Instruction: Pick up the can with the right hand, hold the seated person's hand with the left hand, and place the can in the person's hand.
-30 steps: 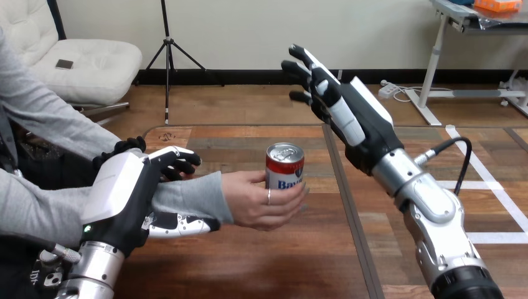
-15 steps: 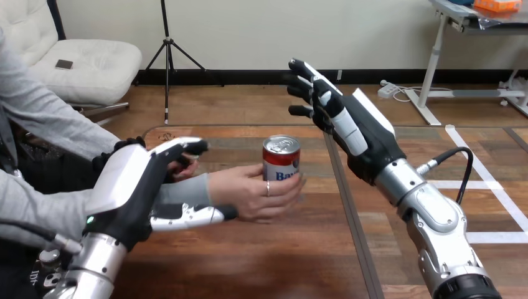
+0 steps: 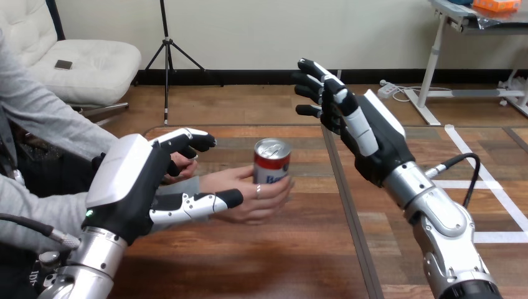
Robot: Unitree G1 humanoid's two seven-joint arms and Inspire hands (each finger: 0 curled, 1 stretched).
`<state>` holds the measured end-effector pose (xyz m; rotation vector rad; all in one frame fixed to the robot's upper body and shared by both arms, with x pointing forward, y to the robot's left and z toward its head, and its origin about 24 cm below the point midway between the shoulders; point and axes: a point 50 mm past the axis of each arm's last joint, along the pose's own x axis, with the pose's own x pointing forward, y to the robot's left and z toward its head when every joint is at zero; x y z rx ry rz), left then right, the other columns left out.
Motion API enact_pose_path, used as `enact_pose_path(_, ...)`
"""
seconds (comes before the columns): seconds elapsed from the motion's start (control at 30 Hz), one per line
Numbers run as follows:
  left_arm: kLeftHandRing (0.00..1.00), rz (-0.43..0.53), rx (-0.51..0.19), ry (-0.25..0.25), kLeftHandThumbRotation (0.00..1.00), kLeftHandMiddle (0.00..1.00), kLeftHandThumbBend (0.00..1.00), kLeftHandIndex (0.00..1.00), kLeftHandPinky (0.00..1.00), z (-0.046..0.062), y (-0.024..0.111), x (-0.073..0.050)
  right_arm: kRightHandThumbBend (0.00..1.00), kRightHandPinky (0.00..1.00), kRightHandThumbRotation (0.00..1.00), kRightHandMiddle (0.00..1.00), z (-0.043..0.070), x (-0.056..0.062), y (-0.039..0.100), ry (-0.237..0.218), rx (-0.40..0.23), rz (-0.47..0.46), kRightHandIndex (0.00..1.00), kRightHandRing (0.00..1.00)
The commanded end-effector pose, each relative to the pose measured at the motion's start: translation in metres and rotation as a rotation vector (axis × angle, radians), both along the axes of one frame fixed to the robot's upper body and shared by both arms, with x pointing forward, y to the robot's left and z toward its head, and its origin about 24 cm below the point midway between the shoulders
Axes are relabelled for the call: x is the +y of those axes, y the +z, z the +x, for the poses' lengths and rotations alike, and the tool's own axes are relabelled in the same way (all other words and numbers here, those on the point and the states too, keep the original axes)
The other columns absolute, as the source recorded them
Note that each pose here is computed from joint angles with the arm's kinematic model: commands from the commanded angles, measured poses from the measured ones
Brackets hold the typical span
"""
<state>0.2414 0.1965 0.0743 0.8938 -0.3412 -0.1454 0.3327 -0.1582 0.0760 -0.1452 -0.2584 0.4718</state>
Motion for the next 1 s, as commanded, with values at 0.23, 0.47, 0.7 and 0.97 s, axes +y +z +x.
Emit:
enact_pose_path(0.23,0.65,-0.098,-0.085,-0.025,0.82,0.70,1.00,0.68,0.49,-0.002,0.017,0.000,1.00,0.84,1.00,0.92,-0.004,-0.009,0.013,-0.019,-0.069,0.032,0.94,0.92)
enact_pose_path(0.47,0.63,-0.225,-0.112,-0.063,0.92,0.68,1.00,0.67,0.47,-0.005,0.011,-0.001,1.00,0.83,1.00,0.91,-0.012,-0.013,0.009,-0.028,-0.068,0.056,0.93,0.91)
enact_pose_path(0.7,0.62,-0.319,-0.140,-0.076,0.99,0.68,0.98,0.68,0.47,-0.009,0.006,-0.003,1.00,0.87,1.00,0.92,-0.020,-0.018,0.004,-0.037,-0.069,0.096,0.93,0.92)
enact_pose_path(0.97,0.64,-0.413,-0.138,-0.072,1.00,0.69,0.89,0.69,0.49,-0.017,-0.002,-0.004,1.00,0.90,1.00,0.93,-0.033,-0.025,-0.003,-0.052,-0.096,0.141,0.93,0.92)
